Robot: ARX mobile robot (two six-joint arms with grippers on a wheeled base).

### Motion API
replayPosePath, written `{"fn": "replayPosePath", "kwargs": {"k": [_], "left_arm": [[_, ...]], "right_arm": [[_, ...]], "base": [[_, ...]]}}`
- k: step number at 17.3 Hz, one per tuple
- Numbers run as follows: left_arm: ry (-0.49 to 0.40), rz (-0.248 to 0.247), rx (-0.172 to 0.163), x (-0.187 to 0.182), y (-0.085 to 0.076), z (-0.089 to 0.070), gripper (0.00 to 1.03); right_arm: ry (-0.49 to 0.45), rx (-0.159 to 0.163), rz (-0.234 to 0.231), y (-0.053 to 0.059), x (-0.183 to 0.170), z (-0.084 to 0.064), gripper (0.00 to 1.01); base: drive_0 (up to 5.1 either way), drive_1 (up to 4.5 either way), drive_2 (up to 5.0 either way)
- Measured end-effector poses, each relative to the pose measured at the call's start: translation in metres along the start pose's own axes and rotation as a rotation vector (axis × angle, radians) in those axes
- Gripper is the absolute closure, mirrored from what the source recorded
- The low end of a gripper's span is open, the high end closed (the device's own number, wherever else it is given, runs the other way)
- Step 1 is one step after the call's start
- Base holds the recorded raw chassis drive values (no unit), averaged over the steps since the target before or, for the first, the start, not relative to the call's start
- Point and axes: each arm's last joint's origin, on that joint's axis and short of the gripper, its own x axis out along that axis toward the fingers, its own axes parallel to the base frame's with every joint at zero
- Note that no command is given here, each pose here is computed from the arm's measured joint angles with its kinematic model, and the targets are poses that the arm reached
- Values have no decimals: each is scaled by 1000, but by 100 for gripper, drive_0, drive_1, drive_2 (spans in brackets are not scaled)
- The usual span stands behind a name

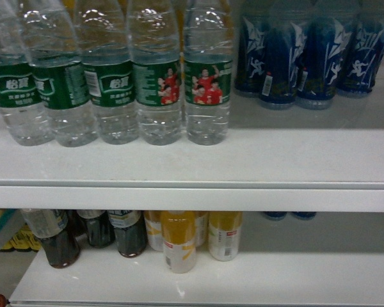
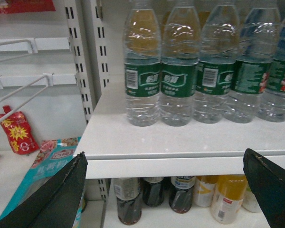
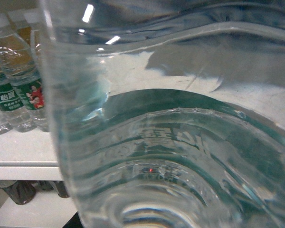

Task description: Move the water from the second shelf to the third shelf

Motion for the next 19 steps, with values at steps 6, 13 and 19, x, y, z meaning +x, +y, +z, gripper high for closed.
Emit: {"fn": "replayPosePath", "kwargs": {"k": [6,13,19], "left_arm": [[5,0,0,0,0,0,5],[3,0,0,0,0,0,5],[3,0,0,0,0,0,5]], "right_arm": [[-4,0,0,0,0,0,58],[-7,0,0,0,0,1,58],[3,0,7,1,0,0,58]], "base": [[-475,238,238],[-477,237,237],[-135,65,65]]}}
